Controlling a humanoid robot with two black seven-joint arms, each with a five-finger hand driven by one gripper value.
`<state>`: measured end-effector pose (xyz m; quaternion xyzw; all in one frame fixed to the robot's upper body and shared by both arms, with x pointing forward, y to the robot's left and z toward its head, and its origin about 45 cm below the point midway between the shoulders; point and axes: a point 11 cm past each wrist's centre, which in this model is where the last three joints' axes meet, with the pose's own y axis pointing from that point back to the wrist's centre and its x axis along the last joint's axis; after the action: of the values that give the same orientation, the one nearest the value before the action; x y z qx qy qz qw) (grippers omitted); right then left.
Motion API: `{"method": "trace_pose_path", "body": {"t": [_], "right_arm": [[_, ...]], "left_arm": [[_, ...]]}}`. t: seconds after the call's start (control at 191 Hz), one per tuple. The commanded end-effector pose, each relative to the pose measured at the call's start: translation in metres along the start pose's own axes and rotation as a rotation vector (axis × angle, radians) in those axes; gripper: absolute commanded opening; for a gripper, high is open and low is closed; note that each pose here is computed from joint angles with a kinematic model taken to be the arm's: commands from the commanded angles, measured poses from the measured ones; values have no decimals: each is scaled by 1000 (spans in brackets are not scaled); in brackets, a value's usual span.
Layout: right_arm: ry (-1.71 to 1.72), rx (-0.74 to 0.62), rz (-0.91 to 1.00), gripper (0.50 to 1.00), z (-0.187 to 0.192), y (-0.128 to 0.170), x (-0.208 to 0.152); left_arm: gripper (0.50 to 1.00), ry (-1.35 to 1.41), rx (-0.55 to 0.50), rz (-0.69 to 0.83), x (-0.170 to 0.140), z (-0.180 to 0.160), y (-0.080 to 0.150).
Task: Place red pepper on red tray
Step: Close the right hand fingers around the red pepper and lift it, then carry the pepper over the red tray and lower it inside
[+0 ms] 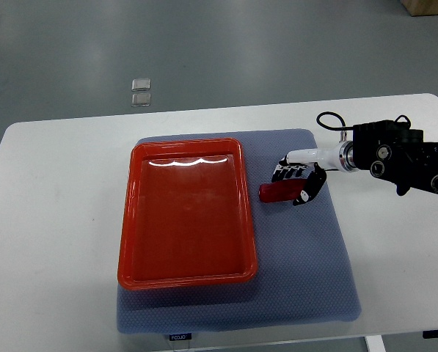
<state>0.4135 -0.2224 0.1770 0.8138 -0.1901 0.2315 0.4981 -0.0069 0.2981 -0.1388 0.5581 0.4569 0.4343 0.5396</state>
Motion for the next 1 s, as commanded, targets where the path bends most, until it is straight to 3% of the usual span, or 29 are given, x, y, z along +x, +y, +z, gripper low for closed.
{"method": "trace_pose_path", "body": {"t": [0.0, 0.063, 0.141, 0.262, 0.414, 0.654, 0.827, 0.995], "right_arm": [[8, -7, 1, 688, 2, -1, -2], [9, -12, -5, 662, 5, -1, -5], [16, -18, -2, 570, 8, -2, -7], [12, -23, 15, 511, 10, 0, -5], [2, -30, 46, 507, 13, 8, 9], [37, -32, 150, 519, 8, 44, 64], [12, 40, 174, 521, -26, 51, 87], [2, 169, 163, 523, -90, 38, 98]], "left_arm": [[1000, 2, 0, 0, 0, 0, 0], [1000, 3, -2, 1, 0, 1, 0], [1000, 1, 0, 1, 0, 1, 0], [1000, 2, 0, 0, 0, 0, 0], [1000, 1, 0, 0, 0, 0, 0], [1000, 1, 0, 0, 0, 0, 0], [1000, -1, 2, 1, 0, -1, 0], [1000, -2, 0, -1, 0, 0, 0]]}}
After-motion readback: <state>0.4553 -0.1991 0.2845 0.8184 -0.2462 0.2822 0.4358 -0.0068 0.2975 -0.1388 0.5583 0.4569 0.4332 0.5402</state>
